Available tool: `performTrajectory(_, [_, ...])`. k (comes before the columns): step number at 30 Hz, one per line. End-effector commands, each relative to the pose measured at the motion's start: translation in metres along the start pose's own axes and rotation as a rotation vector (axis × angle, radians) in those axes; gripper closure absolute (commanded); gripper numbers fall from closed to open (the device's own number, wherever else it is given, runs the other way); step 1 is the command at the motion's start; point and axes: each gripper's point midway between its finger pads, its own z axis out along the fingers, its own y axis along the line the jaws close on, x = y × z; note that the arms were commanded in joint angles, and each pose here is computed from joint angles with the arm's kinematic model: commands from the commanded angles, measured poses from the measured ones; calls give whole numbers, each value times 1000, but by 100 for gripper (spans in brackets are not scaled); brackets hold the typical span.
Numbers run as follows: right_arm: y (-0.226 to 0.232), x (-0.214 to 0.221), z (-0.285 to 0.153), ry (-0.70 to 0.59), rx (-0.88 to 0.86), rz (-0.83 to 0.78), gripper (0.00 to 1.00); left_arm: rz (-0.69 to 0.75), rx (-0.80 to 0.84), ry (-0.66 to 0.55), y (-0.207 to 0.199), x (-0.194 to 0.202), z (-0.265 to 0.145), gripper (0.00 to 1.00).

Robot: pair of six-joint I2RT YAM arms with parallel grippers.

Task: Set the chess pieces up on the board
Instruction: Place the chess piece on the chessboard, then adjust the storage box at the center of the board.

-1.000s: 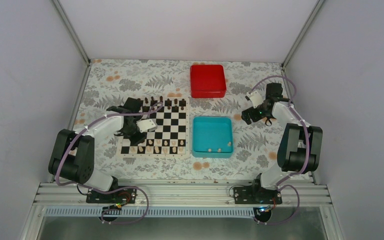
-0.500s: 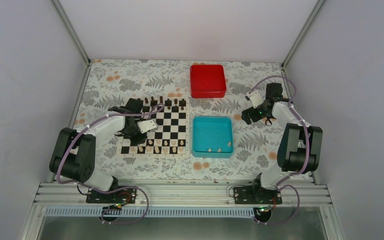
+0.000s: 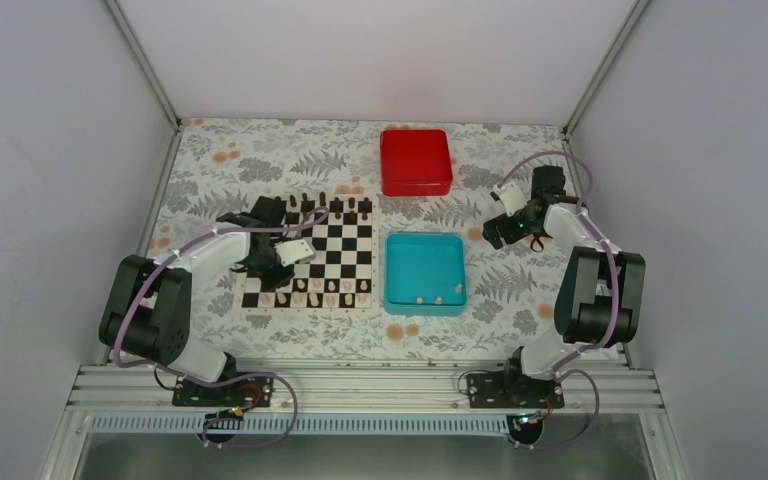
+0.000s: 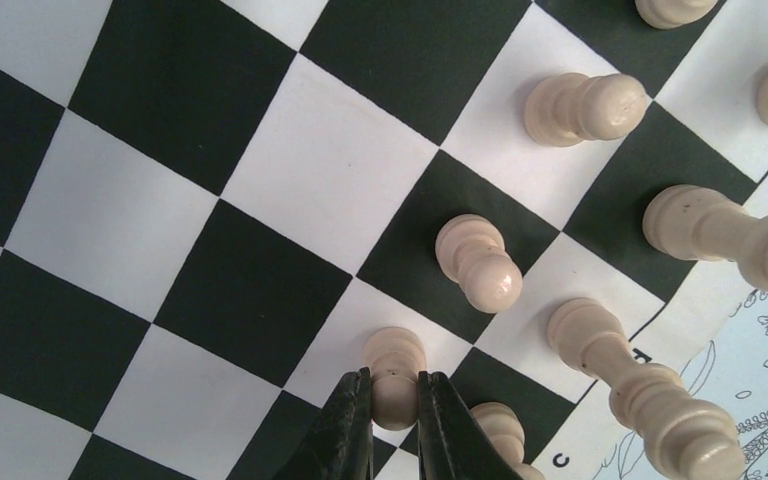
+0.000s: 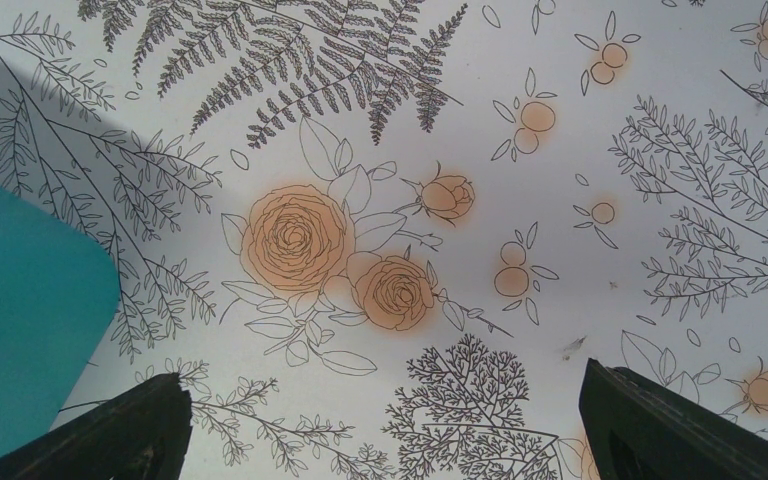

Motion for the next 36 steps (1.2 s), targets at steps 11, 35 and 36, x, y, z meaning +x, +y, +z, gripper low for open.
performTrajectory(11, [2,1,1,1,-12,-10,0,10,-6,20,1,5,3,74])
performTrajectory(35, [12,-5,-9,-29,-60,-39,0,381,-129,-307,-35,-214,-152,45])
performTrajectory(36, [16,-3,-10,-23,-80,-49,0,413,-123,-324,-43,-228,-150,42])
